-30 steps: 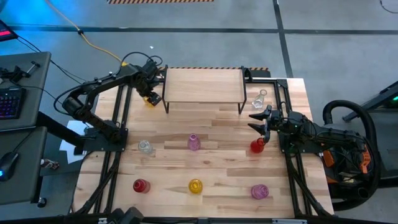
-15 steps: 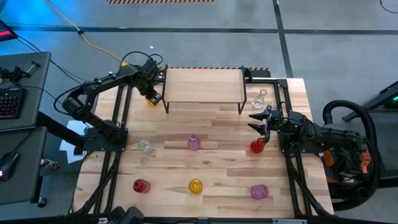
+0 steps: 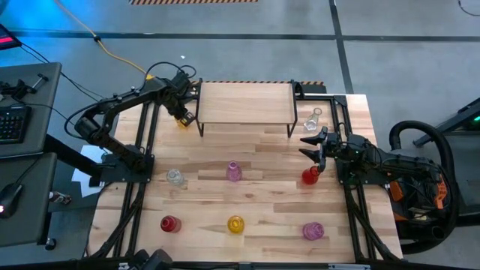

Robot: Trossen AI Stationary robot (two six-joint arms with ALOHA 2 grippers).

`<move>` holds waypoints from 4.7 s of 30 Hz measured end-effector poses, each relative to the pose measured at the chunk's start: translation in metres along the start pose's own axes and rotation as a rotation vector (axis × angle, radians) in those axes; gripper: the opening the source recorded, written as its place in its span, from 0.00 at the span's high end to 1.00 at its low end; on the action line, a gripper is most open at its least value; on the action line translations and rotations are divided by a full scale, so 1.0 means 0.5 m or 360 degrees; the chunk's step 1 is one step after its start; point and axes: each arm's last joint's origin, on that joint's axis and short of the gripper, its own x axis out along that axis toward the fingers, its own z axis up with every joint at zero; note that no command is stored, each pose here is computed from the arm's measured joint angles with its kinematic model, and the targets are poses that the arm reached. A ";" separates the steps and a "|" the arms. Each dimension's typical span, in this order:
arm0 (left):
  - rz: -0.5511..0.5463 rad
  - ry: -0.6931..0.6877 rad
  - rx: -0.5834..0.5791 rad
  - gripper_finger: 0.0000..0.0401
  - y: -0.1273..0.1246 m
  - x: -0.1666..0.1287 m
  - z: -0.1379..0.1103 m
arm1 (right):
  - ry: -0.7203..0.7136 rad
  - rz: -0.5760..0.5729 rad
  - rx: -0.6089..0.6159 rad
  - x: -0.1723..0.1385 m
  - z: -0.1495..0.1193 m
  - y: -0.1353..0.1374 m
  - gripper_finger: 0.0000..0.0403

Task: Sort vases onto shelf
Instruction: Put the top yellow vase on the shelf

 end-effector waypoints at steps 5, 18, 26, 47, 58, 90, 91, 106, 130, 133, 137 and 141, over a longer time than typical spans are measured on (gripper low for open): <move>-0.0003 -0.0012 0.0000 0.96 -0.001 -0.016 -0.010 | 0.0000 0.0000 0.0000 0.000 0.000 0.000 0.48; 0.0049 -0.0132 -0.0009 0.96 -0.002 -0.086 -0.052 | 0.0001 -0.0001 0.0000 0.000 0.000 0.000 0.48; 0.0077 -0.0205 -0.0054 0.96 -0.002 -0.142 -0.080 | -0.0001 0.0000 0.0000 0.000 0.000 0.000 0.48; 0.0154 -0.0261 -0.0038 0.96 0.007 -0.285 -0.007 | 0.0000 0.0000 0.0000 0.000 0.000 0.000 0.48; 0.0207 -0.0346 0.0056 0.95 -0.008 -0.337 0.049 | 0.0001 0.0000 0.0000 0.000 0.000 0.000 0.48; 0.0132 -0.0393 0.0622 0.95 -0.140 -0.323 0.225 | 0.0000 0.0000 0.0000 0.000 0.000 0.000 0.48; 0.0131 -0.0376 0.0639 0.95 -0.142 -0.320 0.228 | 0.0000 0.0000 0.0000 0.000 0.000 0.000 0.48; 0.0161 -0.0219 0.0774 0.95 -0.135 -0.288 0.256 | 0.0001 -0.0001 0.0000 0.000 0.000 0.000 0.48; 0.0119 -0.0193 0.0769 0.95 -0.126 -0.262 0.274 | 0.0000 0.0000 0.0000 0.000 0.000 0.000 0.48; 0.0125 -0.0192 0.0769 0.93 -0.125 -0.262 0.274 | 0.0000 0.0000 0.0000 0.000 0.000 0.000 0.48; 0.0125 -0.0198 0.0776 0.90 -0.126 -0.262 0.275 | 0.0000 0.0000 0.0000 0.000 0.000 0.000 0.48; 0.0106 -0.0203 0.0784 0.89 -0.127 -0.262 0.275 | 0.0000 0.0000 0.0000 0.000 0.000 0.000 0.48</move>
